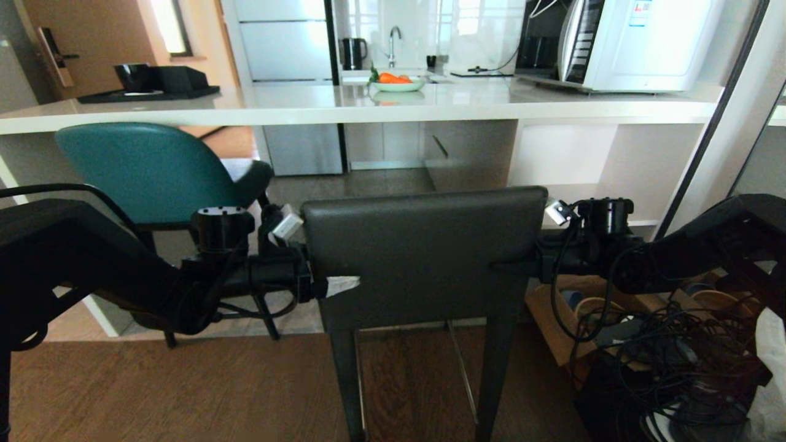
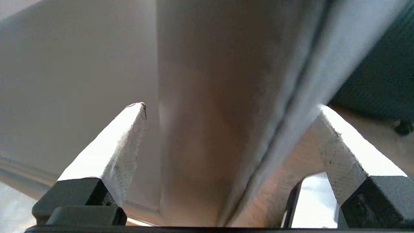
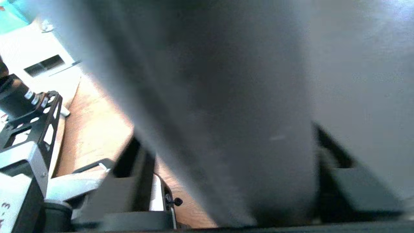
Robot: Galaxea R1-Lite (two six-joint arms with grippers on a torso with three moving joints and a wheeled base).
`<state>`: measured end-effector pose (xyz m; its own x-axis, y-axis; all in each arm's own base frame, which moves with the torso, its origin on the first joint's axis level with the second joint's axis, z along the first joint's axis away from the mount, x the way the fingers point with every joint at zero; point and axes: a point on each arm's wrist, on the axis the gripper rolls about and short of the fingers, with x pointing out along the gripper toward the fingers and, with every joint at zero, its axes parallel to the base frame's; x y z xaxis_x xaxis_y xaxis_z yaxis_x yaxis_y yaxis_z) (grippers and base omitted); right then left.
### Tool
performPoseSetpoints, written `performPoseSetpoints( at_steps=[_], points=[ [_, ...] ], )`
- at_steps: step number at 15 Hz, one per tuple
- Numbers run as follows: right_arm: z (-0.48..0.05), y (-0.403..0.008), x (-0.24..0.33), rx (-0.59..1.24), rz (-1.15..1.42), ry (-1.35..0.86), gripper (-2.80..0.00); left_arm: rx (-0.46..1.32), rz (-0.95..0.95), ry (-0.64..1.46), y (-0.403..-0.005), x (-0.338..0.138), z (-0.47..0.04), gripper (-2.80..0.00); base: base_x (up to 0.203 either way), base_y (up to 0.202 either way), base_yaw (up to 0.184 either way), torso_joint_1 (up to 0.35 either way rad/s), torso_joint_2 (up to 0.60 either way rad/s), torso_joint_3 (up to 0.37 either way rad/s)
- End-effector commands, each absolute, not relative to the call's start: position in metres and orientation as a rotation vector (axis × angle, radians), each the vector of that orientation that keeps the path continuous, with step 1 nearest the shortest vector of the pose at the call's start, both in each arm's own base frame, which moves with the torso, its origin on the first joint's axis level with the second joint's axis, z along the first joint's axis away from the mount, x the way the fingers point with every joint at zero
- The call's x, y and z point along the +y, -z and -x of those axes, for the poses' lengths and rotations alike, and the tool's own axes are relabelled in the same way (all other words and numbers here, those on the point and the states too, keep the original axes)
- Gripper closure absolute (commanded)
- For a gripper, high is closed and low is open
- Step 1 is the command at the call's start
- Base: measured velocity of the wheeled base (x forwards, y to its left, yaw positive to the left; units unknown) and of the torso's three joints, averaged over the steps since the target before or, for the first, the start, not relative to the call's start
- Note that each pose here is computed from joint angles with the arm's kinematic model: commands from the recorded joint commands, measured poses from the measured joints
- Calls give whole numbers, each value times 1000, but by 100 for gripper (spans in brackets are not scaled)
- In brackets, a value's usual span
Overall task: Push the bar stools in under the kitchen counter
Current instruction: Push the gray chair back under the dining table
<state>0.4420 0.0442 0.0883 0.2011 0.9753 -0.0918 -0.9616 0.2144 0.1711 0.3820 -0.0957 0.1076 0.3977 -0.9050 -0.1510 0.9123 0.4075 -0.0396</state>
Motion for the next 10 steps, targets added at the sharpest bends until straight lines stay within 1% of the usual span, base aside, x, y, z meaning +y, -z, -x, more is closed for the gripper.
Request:
performPoseSetpoints(
  at_steps=[1,6,10],
  points=[
    [-438,-91,45,191,-83,-1368,0,157,-50,1148,-106,-94,-384,-280,0,0,0,0,0,0],
    [-446,-81,47,162,-82,-1367,0,188,-28,1119,-90,-84,-398,-280,0,0,0,0,0,0],
    [-450,-80,60,153,-73,-1396,0,190,-6,1098,-94,-76,-399,-280,0,0,0,0,0,0]
  ],
)
